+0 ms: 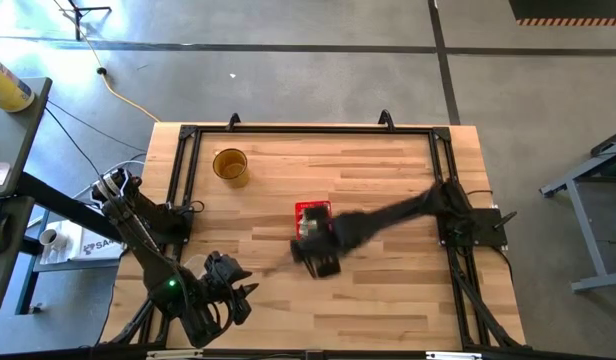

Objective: Pick and place Stevia / Truvia into bins
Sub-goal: Put the white stevia packet into the red basket, then return to Home Position

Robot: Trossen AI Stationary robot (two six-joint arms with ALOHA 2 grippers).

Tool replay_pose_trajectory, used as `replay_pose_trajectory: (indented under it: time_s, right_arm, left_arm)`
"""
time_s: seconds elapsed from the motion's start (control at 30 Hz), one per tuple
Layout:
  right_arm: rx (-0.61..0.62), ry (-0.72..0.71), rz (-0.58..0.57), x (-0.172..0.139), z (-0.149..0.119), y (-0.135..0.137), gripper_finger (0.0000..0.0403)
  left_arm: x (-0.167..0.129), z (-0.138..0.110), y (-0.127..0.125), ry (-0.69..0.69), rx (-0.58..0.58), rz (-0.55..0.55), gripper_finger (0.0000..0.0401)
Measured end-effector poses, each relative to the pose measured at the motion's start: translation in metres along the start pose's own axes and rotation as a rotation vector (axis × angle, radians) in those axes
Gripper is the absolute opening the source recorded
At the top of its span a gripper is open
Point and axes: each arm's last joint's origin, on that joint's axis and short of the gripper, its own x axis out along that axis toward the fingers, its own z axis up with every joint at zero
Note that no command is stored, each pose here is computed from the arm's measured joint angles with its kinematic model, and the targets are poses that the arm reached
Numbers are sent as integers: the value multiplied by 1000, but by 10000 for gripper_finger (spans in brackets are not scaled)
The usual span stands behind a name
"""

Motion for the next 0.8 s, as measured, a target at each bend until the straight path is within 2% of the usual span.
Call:
replay_pose_trajectory:
  time_s: [0.13,0.2,0.3,0.43,0.6,0.8]
  right_arm:
    - [100,53,10,26,-8,-42,11]
    - [139,51,65,34,-11,-56,25]
    - [231,71,112,40,-15,-67,67]
    - [434,107,138,41,-19,-77,133]
    - [422,101,199,30,-15,-80,195]
    - [489,33,301,12,-3,-85,233]
  left_arm:
    - [0,0,0,-2,0,0,200]
    - [0,0,0,-1,-2,-2,200]
    - [0,0,-1,1,-7,-7,200]
    - [0,0,-1,2,-8,-7,200]
    - [0,0,-1,7,-10,-10,200]
    - [0,-2,-4,90,-46,-32,200]
